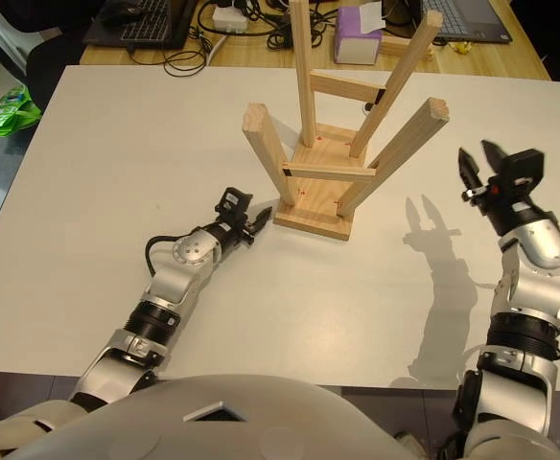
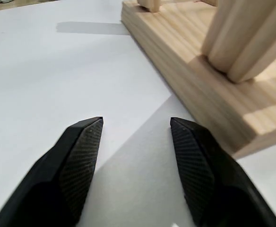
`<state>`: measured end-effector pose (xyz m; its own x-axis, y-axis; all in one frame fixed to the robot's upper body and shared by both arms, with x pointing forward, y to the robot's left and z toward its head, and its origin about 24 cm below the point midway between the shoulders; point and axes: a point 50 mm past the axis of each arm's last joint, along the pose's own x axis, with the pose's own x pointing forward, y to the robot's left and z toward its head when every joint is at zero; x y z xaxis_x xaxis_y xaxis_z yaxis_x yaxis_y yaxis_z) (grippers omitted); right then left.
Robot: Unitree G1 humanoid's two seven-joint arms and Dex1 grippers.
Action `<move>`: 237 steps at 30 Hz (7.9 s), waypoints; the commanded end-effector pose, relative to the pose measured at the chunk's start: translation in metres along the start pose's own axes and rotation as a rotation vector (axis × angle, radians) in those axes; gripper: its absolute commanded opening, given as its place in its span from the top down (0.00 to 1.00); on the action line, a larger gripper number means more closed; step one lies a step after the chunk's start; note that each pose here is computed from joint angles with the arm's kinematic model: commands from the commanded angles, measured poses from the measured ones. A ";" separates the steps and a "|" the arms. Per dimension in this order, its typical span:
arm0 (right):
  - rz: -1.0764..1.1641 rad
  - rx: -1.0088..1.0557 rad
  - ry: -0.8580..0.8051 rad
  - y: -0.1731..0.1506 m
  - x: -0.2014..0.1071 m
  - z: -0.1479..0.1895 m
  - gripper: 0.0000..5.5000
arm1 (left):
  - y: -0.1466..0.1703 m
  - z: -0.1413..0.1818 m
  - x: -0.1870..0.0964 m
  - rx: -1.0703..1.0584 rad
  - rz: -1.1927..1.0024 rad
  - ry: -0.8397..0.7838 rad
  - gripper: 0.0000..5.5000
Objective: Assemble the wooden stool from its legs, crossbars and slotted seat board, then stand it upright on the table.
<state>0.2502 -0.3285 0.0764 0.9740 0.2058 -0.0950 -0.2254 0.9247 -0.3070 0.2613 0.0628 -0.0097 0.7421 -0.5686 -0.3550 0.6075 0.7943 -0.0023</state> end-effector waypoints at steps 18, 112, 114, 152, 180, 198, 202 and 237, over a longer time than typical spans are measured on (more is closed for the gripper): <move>0.269 -0.057 0.211 0.020 -0.016 -0.028 1.00 | -0.071 0.017 0.025 0.020 -0.173 -0.001 0.51; -0.011 -0.029 0.050 0.017 0.019 -0.020 0.26 | -0.088 0.154 0.002 0.070 -0.475 -0.327 0.32; -0.011 -0.028 0.048 0.018 0.020 -0.020 0.26 | -0.087 0.155 0.003 0.072 -0.471 -0.327 0.32; -0.105 0.022 -0.050 0.004 0.025 0.000 0.26 | -0.092 0.157 0.008 0.072 -0.441 -0.354 0.36; 0.019 0.385 -0.116 -0.044 0.007 0.036 0.26 | -0.091 0.154 0.018 0.081 -0.391 -0.338 0.59; 0.243 0.580 -0.342 -0.042 0.034 0.101 0.26 | -0.098 0.154 0.018 0.089 -0.418 -0.335 0.60; 0.217 0.566 -0.352 -0.045 0.036 0.100 0.26 | -0.099 0.154 0.017 0.086 -0.421 -0.335 0.60; 0.098 0.524 -0.222 -0.029 0.056 0.053 0.80 | -0.099 0.148 0.017 0.085 -0.404 -0.320 0.60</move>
<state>0.3177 -0.3214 0.1420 0.9241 0.3500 0.1533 -0.3749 0.9079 0.1876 0.2583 -0.0575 0.1337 0.4713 -0.8820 -0.0002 0.8812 0.4708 0.0437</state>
